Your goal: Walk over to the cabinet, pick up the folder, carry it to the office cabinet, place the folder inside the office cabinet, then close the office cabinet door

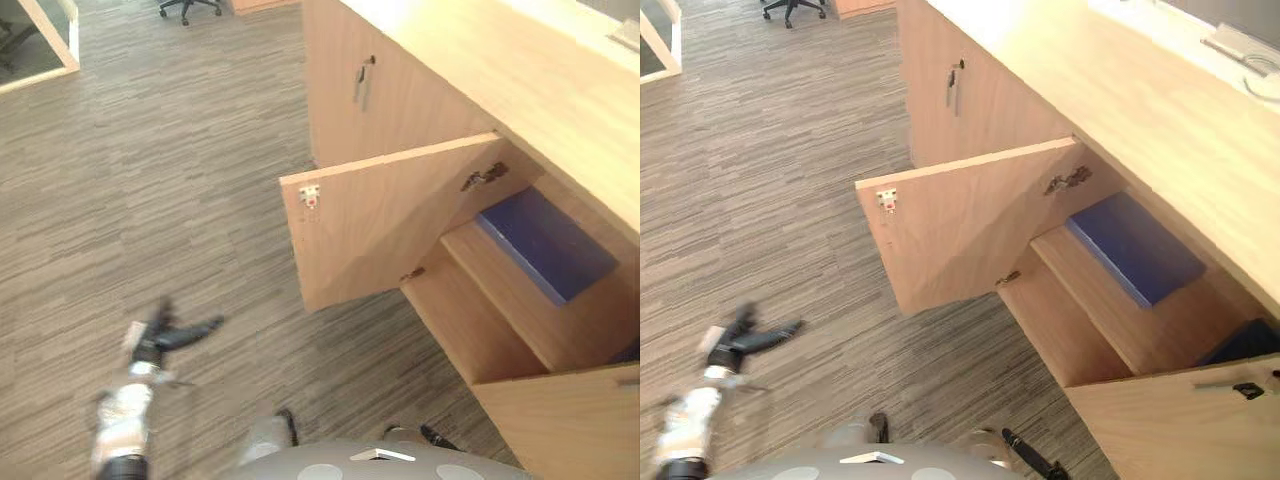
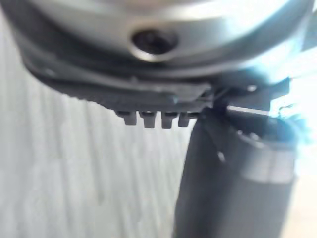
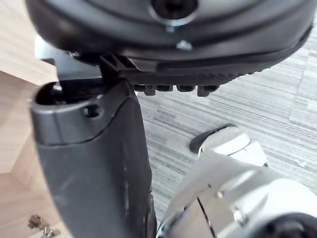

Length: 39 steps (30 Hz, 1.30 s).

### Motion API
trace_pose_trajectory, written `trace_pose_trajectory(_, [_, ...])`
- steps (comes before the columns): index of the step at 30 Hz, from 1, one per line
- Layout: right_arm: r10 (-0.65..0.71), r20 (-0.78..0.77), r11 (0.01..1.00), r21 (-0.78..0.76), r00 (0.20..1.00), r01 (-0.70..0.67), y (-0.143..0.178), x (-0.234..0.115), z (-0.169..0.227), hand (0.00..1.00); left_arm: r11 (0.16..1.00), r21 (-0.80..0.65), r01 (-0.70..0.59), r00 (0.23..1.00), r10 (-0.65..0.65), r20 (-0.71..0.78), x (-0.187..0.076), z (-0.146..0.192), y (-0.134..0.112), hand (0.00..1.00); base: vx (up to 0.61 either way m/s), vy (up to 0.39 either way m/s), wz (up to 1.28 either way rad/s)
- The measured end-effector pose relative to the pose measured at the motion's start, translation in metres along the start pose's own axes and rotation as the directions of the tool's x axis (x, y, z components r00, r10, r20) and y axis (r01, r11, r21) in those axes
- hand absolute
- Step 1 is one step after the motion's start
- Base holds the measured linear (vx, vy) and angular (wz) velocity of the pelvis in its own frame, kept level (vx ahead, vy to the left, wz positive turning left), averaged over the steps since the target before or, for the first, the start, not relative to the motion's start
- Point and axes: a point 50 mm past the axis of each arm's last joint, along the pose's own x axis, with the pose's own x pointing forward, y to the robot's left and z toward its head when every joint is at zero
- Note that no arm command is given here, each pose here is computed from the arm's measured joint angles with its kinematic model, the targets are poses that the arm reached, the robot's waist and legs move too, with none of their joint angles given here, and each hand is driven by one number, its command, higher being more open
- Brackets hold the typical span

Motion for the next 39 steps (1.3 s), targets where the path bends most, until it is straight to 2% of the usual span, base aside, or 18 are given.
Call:
trace_pose_trajectory(3, [0.011, -0.011, 0.999, 0.051, 1.000, -0.010, 0.002, -0.001, -0.007, 1.00, 0.981, 0.005, -0.192, 0.954, 0.186, 0.234, 0.003, 0.067, 0.043, 1.00, -0.03, 0.096, 0.03])
trace_pose_trajectory(5, [0.009, -0.008, 0.998, 0.059, 1.000, -0.009, -0.001, -0.002, -0.009, 1.00, 0.975, -0.009, -0.223, 0.912, 0.212, 0.353, 0.003, 0.100, 0.045, 1.00, -0.04, 0.109, -0.17])
trace_pose_trajectory(9, [0.013, -0.005, 0.998, 0.059, 1.000, -0.012, -0.006, -0.004, -0.010, 1.00, 0.962, 0.098, -0.256, 0.863, 0.181, 0.472, 0.012, 0.139, 0.024, 1.00, -0.05, 0.061, -0.36])
trace_pose_trajectory(11, [0.020, -0.008, 0.998, 0.060, 1.000, -0.019, -0.005, -0.004, -0.011, 1.00, 0.953, 0.199, -0.227, 0.859, 0.100, 0.501, 0.022, 0.153, -0.003, 1.00, -0.04, 0.000, -0.22])
trace_pose_trajectory(13, [0.029, -0.003, 0.998, 0.061, 1.000, -0.029, -0.004, -0.004, -0.011, 1.00, 0.955, 0.234, -0.184, 0.863, 0.043, 0.504, 0.029, 0.160, -0.022, 1.00, -0.06, -0.020, -0.23])
trace_pose_trajectory(14, [0.038, 0.005, 0.997, 0.060, 0.999, -0.038, -0.003, -0.004, -0.009, 1.00, 0.947, 0.287, -0.144, 0.866, -0.020, 0.500, 0.035, 0.164, -0.042, 1.00, -0.07, -0.030, -0.25])
trace_pose_trajectory(15, [0.040, 0.008, 0.997, 0.059, 0.999, -0.041, -0.002, -0.004, -0.008, 1.00, 0.941, 0.314, -0.128, 0.866, -0.048, 0.497, 0.038, 0.166, -0.050, 1.00, -0.10, -0.048, -0.30])
trace_pose_trajectory(17, [0.042, 0.016, 0.997, 0.067, 0.999, -0.043, -0.002, -0.004, -0.006, 1.00, 0.917, 0.397, -0.048, 0.871, -0.156, 0.466, 0.045, 0.167, -0.082, 1.00, -0.10, -0.045, -0.28])
trace_pose_trajectory(20, [0.052, 0.025, 0.997, 0.056, 0.998, -0.053, -0.001, -0.003, -0.003, 1.00, 0.884, 0.467, 0.008, 0.870, -0.236, 0.433, 0.052, 0.169, -0.108, 1.00, -0.10, -0.038, -0.34])
trace_pose_trajectory(21, [0.048, 0.023, 0.997, 0.058, 0.999, -0.049, -0.002, -0.004, -0.004, 1.00, 0.854, 0.521, -0.016, 0.876, -0.239, 0.419, 0.057, 0.172, -0.110, 1.00, -0.08, -0.026, -0.25])
trace_pose_trajectory(25, [0.053, 0.028, 0.998, 0.032, 0.998, -0.054, -0.003, -0.003, -0.001, 1.00, 0.812, 0.583, -0.023, 0.894, -0.245, 0.376, 0.066, 0.175, -0.116, 1.00, -0.09, -0.037, -0.11])
trace_pose_trajectory(30, [0.055, 0.026, 0.998, -0.002, 0.998, -0.055, 0.000, -0.003, -0.003, 1.00, 0.734, 0.679, -0.004, 0.932, -0.243, 0.268, 0.078, 0.160, -0.121, 1.00, -0.03, -0.010, -0.26])
trace_pose_trajectory(35, [0.060, 0.024, 0.998, -0.034, 0.998, -0.059, 0.000, -0.005, -0.008, 1.00, 0.664, 0.747, -0.020, 0.959, -0.199, 0.203, 0.084, 0.150, -0.112, 1.00, -0.02, 0.014, -0.33])
trace_pose_trajectory(37, [0.064, 0.018, 0.997, -0.045, 0.998, -0.063, 0.000, -0.006, -0.010, 1.00, 0.626, 0.780, -0.014, 0.967, -0.189, 0.168, 0.086, 0.143, -0.108, 1.00, -0.01, 0.005, -0.21])
trace_pose_trajectory(39, [0.050, 0.015, 0.998, -0.032, 0.999, -0.049, -0.003, -0.006, -0.010, 1.00, 0.532, 0.847, 0.002, 0.968, -0.214, 0.133, 0.085, 0.136, -0.115, 1.00, 0.01, 0.005, -0.11])
